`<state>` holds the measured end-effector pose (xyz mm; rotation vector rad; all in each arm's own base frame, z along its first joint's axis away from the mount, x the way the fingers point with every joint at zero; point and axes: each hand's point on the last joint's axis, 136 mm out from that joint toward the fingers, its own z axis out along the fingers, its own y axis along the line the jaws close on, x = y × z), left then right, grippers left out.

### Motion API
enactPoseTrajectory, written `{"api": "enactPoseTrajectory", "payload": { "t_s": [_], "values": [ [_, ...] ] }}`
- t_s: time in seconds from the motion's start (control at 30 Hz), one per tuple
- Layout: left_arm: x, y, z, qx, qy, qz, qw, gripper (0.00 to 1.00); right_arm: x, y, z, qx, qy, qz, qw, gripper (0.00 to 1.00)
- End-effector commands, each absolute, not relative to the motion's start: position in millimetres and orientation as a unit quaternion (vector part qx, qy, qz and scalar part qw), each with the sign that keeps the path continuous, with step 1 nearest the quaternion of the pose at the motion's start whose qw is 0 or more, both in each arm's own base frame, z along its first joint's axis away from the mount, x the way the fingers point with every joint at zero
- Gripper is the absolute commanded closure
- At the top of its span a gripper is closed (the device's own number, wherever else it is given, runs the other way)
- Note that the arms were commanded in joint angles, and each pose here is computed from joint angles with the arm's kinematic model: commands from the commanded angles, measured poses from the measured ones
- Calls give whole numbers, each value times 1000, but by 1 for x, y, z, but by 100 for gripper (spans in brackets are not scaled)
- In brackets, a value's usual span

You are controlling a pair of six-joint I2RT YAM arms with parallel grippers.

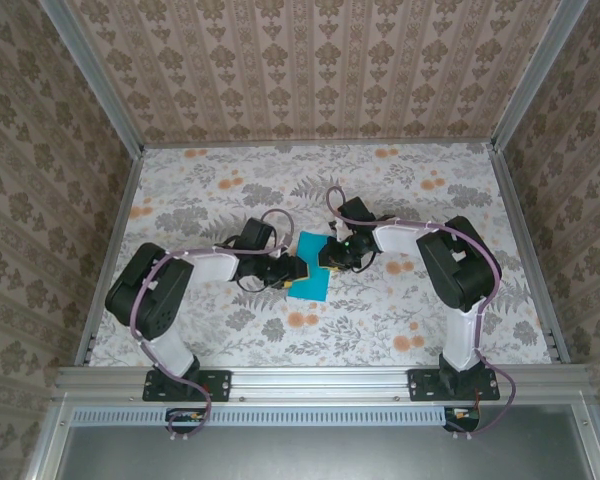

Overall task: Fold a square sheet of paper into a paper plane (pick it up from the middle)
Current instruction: Fold the triangle a second time at the center of the table.

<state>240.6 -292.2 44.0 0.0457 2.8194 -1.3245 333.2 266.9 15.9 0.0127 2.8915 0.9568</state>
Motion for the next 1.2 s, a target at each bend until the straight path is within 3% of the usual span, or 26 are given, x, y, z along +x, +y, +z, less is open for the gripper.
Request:
{"api": "enactPoseTrajectory", "payload": {
  "t_s": [0.0,0.47,0.63,0.83,1.17],
  "values": [
    [233,-300,66,30,888,-458,19,63,327,249,-8,24,966,257,27,80],
    [249,-322,86,45,864,-499,49,61,326,250,-8,30,965,262,20,81],
    [259,-330,78,39,863,-501,52,54,331,262,14,27,950,311,32,79],
    [265,-329,70,25,868,-493,61,50,343,253,52,40,931,356,73,72],
    [264,-319,54,-5,876,-477,68,58,321,248,74,23,890,444,105,55]
  ]
}}
